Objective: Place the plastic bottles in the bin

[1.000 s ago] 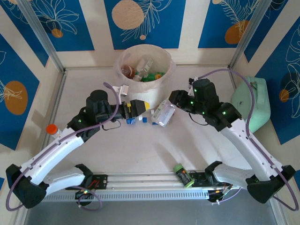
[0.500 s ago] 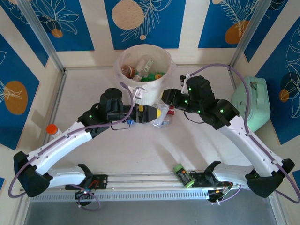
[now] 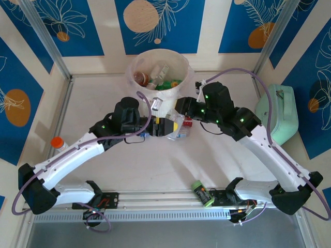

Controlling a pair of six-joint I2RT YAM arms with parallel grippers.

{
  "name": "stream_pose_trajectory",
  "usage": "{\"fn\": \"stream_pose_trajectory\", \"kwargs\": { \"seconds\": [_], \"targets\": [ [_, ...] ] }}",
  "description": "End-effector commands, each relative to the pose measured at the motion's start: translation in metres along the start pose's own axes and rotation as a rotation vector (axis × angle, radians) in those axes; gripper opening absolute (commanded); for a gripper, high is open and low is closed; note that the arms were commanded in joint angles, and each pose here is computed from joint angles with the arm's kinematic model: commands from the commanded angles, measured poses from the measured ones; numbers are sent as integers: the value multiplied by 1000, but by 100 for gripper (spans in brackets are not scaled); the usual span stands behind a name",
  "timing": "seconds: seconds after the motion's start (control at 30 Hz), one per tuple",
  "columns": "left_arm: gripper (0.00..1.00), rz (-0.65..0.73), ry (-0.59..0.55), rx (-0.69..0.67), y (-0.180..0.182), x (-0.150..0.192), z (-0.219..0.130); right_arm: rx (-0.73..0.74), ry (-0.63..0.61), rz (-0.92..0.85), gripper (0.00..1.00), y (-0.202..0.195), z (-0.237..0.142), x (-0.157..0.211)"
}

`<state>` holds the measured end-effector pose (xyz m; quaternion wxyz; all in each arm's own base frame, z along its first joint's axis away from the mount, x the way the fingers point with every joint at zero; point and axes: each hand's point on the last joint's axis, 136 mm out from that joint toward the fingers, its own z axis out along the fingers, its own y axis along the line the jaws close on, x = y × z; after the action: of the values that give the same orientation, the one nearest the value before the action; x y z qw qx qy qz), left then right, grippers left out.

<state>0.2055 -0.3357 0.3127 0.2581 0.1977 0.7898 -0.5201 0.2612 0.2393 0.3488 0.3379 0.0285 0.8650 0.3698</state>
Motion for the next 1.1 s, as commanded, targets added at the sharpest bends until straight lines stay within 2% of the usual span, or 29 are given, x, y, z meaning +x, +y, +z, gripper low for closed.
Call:
{"fn": "stream_pose_trajectory", "kwargs": {
  "seconds": [0.0,0.27,0.33,0.43,0.5,0.63,0.77,0.83,0.9,1.07],
  "targets": [
    [67,56,-20,29,-17,-9,-5,-50,-10,-6,38,15,-5,-4],
    [58,76,-41,17,-17,-13,-7,-42,-10,-3,38,14,-5,-4],
    [56,82,-45,13,-18,-14,-8,-35,-12,0,46,13,-6,-4],
    [53,93,-65,-27,-14,-18,-14,11,-37,8,67,4,-12,-10],
    [54,101,-98,-99,-6,-25,-21,57,-61,25,74,-8,-19,-16],
    [53,95,-176,-224,2,-53,-48,137,-110,123,76,-44,-41,-31],
    [53,105,-264,-324,0,-94,-77,147,-114,263,76,-78,-53,-38],
    [53,123,-295,-392,2,-117,-90,158,-74,308,76,-90,-54,-36],
    [52,122,-315,-457,12,-137,-99,150,16,334,76,-95,-51,-27],
    [51,106,-331,-524,34,-184,-104,170,212,324,75,-100,-54,18]
  ]
}}
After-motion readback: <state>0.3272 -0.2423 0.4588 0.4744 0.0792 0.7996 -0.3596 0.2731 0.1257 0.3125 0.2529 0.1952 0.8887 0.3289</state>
